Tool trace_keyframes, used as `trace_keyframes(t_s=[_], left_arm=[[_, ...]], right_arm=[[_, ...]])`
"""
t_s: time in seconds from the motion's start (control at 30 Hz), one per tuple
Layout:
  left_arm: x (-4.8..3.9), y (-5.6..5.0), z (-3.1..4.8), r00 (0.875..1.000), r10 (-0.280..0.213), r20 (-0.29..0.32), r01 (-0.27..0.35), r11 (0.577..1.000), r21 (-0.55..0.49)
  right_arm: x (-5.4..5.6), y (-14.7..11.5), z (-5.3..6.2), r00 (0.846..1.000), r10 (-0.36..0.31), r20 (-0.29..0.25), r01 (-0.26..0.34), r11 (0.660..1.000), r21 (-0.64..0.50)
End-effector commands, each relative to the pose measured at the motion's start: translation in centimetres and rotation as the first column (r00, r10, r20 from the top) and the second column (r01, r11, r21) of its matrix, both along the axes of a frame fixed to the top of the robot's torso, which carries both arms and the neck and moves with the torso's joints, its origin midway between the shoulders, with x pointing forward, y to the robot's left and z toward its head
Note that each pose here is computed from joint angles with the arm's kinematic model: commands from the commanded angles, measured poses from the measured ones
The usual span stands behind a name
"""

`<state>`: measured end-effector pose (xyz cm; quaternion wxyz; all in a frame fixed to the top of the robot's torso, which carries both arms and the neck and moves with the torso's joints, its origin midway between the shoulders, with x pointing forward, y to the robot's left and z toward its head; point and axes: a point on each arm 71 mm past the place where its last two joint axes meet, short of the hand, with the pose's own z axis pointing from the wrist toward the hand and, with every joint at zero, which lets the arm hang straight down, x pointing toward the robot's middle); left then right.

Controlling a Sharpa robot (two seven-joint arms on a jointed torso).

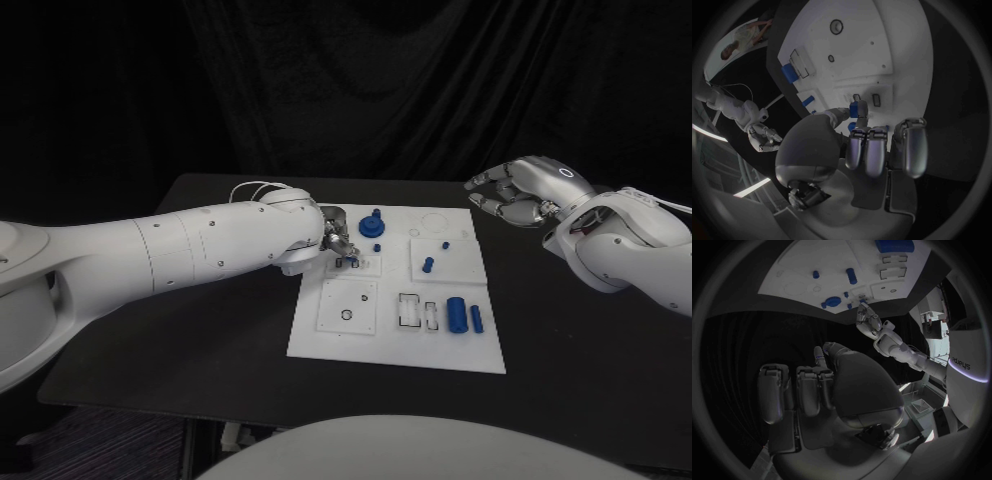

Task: Assemble the parts on the task board

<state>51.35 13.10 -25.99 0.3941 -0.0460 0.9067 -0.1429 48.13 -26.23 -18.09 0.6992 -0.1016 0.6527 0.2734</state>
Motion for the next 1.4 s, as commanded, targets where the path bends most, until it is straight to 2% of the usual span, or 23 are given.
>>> trace_keyframes(t_s=[0.03, 0.57, 1.4], left_arm=[[-0.20, -0.24, -0.26, 1.000, -0.014, -0.020, 0.014, 1.000, 0.012], [-0.39, -0.40, -0.83, 1.000, -0.016, -0.027, 0.016, 1.000, 0.007], [-0.43, -0.48, -1.09, 1.000, -0.011, -0.017, 0.011, 1.000, -0.006]], right_arm=[[-0.02, -0.05, -0.09, 1.000, -0.012, -0.006, 0.012, 1.000, -0.001], [-0.03, -0.05, -0.10, 1.000, -0.013, -0.009, 0.013, 1.000, -0.002], [0.01, -0.08, -0.13, 1.000, -0.014, -0.011, 0.014, 1.000, -0.004]])
